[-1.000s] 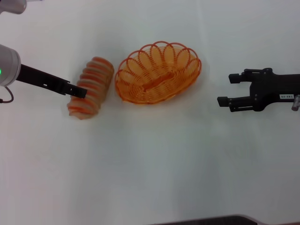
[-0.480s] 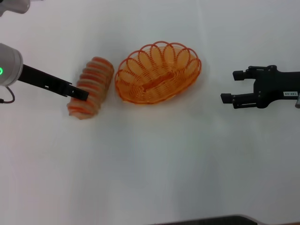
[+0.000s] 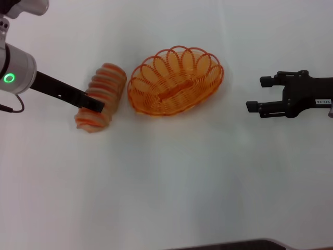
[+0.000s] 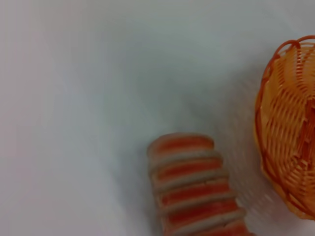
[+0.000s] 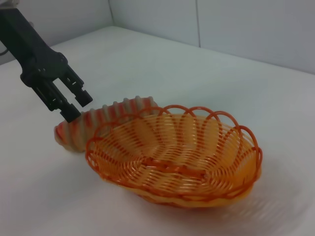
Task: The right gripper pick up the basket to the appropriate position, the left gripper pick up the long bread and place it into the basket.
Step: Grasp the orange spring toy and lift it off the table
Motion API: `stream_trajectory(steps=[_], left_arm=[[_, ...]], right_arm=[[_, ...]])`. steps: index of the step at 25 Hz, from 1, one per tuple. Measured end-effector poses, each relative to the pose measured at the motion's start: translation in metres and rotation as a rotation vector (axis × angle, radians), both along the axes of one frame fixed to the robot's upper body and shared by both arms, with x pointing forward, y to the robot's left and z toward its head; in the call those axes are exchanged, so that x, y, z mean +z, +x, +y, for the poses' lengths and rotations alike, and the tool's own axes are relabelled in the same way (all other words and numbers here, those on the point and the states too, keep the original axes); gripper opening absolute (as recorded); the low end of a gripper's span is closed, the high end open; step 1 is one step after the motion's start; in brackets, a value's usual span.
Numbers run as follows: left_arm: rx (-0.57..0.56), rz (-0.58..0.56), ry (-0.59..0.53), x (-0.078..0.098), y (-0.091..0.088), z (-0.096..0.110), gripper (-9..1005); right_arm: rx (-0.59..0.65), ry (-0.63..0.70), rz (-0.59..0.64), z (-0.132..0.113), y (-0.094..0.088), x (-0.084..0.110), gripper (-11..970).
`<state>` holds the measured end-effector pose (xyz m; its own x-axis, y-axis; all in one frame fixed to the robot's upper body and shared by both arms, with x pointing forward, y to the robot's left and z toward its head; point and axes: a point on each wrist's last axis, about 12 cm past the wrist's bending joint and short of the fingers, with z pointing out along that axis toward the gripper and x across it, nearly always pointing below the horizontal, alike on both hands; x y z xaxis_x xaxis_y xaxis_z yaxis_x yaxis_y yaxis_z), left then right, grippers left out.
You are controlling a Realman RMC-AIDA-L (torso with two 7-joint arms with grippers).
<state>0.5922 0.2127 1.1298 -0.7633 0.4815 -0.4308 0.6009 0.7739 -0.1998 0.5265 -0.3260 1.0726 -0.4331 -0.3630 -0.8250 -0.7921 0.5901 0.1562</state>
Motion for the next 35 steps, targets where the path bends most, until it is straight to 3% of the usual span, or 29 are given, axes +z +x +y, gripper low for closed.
stream_trajectory(steps=[21,35], left_arm=[[-0.018,0.008,0.047,-0.013,0.002,-0.016,739],[-0.003,-0.024,0.100,-0.019,0.004,-0.011,703]], right_arm=[[0.000,0.001,-0.007,0.000,0.002,0.002,868],[-0.012,0.009,-0.008,0.000,0.006,0.005,869]])
